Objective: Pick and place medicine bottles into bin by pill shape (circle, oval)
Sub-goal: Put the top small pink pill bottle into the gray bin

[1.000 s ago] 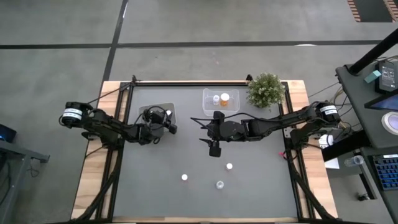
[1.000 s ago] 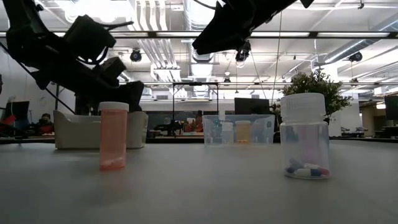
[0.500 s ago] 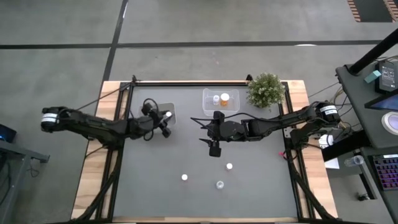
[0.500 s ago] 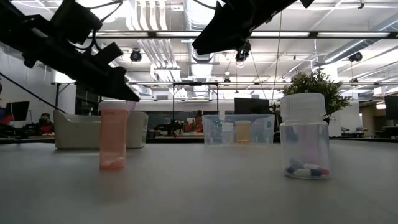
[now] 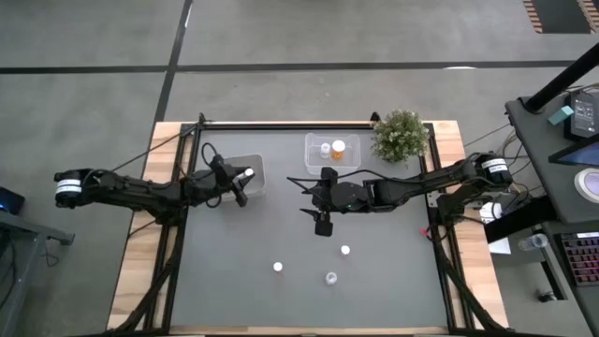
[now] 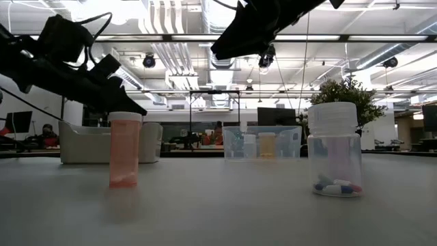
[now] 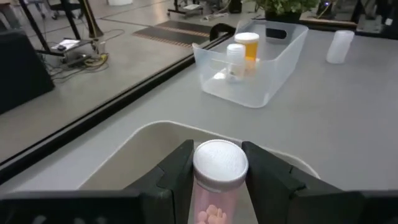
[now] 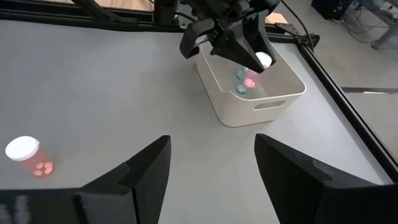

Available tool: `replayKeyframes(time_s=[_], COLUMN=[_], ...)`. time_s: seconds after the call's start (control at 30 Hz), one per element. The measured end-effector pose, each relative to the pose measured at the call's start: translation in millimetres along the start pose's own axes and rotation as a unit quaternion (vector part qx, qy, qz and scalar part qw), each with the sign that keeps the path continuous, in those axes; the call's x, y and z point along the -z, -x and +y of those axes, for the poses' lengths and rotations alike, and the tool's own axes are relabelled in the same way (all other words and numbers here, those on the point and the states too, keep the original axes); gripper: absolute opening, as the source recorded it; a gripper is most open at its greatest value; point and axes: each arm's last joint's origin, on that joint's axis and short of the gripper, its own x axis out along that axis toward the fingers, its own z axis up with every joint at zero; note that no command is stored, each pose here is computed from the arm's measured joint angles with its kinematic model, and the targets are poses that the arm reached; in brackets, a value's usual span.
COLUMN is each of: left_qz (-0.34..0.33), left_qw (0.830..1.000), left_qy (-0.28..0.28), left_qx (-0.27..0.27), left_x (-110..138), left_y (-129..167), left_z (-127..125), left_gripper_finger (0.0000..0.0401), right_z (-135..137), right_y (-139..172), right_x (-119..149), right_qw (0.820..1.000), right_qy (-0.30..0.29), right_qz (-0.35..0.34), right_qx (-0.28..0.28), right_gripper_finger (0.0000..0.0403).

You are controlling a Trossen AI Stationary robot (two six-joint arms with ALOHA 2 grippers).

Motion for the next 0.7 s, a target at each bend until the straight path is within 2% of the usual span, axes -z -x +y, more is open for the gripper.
replayKeyframes(time_s=[0.1,0.37,0.7], left_qz=[-0.005,0.037,0.041], left_qw=[1.000,0.999,0.999], left_qy=[0.002,-0.011,-0.012], left_qx=[0.004,0.002,0.001], left_x=[0,14,21], left_y=[-1,-8,-17], left_z=[-1,-3,-6], left_gripper_finger=[0.0112,0.0112,0.0112], right_z=[0,0,0], right_y=[0,0,0], right_x=[0,0,0], right_qw=[1.000,1.000,1.000], right_qy=[0.001,0.001,0.001], right_qz=[-0.002,-0.002,-0.002], right_qx=[0.000,0.000,0.000], right_gripper_finger=[0.0224,0.0224,0.0224])
